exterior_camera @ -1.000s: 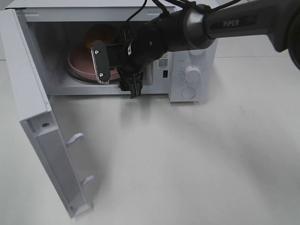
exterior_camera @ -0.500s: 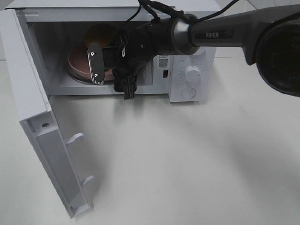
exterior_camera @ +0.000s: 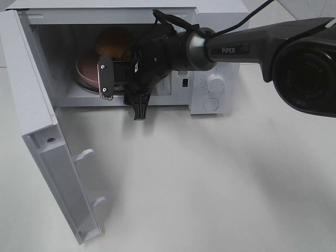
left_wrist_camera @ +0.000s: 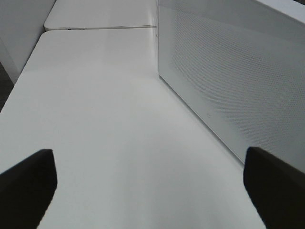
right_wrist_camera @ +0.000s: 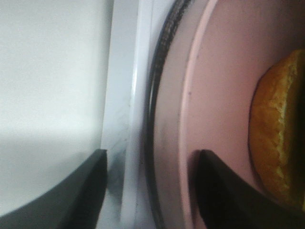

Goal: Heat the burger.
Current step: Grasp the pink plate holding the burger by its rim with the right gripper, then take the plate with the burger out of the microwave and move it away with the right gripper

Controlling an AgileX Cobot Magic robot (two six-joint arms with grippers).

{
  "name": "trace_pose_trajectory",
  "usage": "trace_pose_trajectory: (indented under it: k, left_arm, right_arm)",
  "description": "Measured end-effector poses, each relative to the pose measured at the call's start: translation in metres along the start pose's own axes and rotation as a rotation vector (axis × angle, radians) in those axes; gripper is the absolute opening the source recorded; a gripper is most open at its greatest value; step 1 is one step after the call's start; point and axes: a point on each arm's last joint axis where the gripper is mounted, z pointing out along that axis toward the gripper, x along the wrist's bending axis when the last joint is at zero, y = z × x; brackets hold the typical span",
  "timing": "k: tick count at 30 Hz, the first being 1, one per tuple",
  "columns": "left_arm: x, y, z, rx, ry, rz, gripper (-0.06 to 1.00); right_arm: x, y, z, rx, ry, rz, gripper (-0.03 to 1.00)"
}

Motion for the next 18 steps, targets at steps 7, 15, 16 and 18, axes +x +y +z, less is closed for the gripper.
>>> trace_pose_trajectory:
  k: [7, 15, 16, 18]
  left_arm:
    - [0.000, 0.000, 0.000, 0.000, 0.000, 0.000, 0.99]
    - [0.000, 0.000, 0.000, 0.000, 0.000, 0.000, 0.99]
    - [0.000, 0.000, 0.000, 0.000, 0.000, 0.000, 0.99]
    - [0.000, 0.000, 0.000, 0.000, 0.000, 0.000, 0.99]
  right_arm:
    - [0.000, 0.006, -0.007, -0.001, 0.032, 0.013, 0.15]
    - [-0.006, 0.007, -0.016, 0.004, 0.028, -0.037, 0.08]
    - [-0.006, 0.007, -0.016, 0.004, 0.028, -0.037, 0.08]
    - [-0.006, 0.004, -0.019, 0.015, 0.044, -0.050, 0.08]
